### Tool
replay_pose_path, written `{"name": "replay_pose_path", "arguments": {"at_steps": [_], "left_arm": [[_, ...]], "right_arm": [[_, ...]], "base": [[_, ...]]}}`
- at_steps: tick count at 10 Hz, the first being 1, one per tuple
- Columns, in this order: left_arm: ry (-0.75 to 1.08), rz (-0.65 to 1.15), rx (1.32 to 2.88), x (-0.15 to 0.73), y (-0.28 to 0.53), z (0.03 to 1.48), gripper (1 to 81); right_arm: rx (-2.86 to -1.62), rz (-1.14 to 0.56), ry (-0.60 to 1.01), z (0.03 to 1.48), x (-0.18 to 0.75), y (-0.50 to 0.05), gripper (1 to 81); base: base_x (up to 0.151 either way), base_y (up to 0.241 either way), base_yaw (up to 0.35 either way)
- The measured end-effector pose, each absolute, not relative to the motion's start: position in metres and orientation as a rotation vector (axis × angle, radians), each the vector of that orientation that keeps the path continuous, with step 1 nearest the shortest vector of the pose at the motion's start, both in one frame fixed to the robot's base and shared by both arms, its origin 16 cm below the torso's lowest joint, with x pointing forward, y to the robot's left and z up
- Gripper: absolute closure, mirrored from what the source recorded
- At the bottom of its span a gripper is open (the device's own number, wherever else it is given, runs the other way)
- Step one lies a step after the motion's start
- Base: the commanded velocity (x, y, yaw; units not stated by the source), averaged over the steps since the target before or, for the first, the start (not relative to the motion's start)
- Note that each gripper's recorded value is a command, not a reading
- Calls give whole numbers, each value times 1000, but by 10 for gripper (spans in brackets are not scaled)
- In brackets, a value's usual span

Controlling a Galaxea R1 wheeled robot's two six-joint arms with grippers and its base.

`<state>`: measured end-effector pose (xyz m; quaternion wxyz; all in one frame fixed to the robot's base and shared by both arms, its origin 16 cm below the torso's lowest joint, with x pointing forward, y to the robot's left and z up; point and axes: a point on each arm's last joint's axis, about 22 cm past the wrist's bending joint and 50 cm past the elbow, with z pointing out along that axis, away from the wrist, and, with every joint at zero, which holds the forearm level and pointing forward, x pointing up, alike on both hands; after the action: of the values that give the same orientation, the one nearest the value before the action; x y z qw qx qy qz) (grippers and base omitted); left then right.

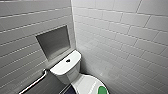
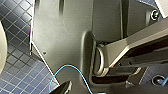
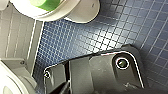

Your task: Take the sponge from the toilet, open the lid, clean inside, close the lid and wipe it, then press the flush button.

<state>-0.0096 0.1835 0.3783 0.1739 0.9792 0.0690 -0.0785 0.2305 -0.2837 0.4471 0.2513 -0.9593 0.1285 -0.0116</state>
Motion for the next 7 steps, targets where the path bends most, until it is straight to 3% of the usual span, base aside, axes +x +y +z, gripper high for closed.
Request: {"name": "replay_pose_path", "arguments": {"at_steps": [7], "left_arm": [[187, -174, 2775, 33, 181, 335, 10]], "right_arm": [[-2596, -188, 356, 428, 341, -302, 10]], "base": [[0, 0, 0]]}}
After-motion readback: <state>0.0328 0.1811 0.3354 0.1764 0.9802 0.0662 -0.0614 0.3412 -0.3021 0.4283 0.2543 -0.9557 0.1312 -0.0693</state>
